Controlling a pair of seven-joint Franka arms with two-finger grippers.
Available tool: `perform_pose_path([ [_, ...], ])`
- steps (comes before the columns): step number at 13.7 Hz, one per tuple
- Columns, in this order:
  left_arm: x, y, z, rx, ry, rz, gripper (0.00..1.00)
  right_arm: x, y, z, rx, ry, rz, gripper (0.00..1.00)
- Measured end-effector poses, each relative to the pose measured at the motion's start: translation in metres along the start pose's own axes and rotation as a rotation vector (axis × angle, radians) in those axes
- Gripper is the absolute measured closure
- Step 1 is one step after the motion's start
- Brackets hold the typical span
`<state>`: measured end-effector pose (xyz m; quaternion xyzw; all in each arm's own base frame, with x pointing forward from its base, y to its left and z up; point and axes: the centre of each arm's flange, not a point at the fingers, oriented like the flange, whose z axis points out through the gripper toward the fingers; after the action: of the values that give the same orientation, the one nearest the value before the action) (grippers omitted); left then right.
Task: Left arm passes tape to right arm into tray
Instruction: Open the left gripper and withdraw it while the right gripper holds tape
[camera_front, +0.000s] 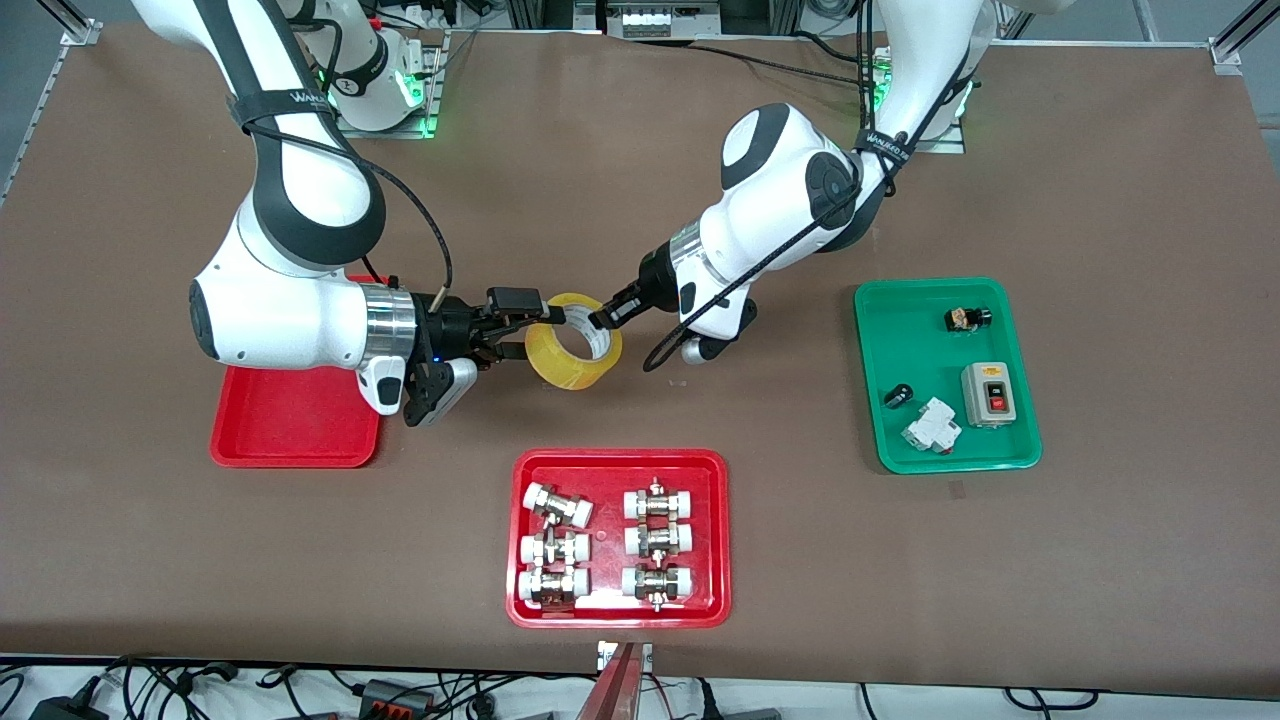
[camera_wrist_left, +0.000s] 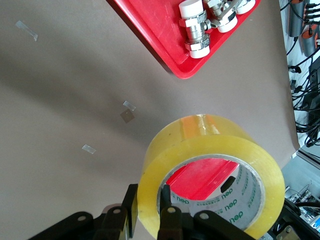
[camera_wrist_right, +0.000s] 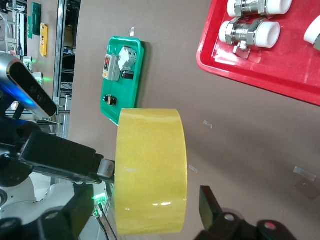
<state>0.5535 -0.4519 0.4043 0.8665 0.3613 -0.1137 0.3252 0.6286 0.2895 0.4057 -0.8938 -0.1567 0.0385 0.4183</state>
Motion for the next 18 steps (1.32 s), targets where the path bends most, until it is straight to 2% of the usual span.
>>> perform_pose_path([
  [3,0.0,0.0,0.0,0.0,0.0,0.0,0.79,0.0,0.0,0.0,0.0,0.0,0.0,0.07],
  [5,0.0,0.0,0.0,0.0,0.0,0.0,0.79,0.0,0.0,0.0,0.0,-0.001,0.0,0.13],
  [8,0.0,0.0,-0.001,-0.001,0.001,0.0,0.79,0.0,0.002,0.001,0.003,0.001,0.004,0.46],
  [13,0.002,-0.001,0.002,0.003,0.0,-0.003,0.79,0.001,0.005,0.003,0.005,-0.001,0.009,0.46],
  [15,0.001,0.002,0.0,-0.002,0.004,0.006,0.64,0.001,0.006,0.005,0.005,-0.003,0.011,0.46],
  [18,0.004,0.008,-0.009,-0.003,0.037,0.051,0.34,0.001,0.009,0.008,0.005,-0.008,0.014,0.46],
])
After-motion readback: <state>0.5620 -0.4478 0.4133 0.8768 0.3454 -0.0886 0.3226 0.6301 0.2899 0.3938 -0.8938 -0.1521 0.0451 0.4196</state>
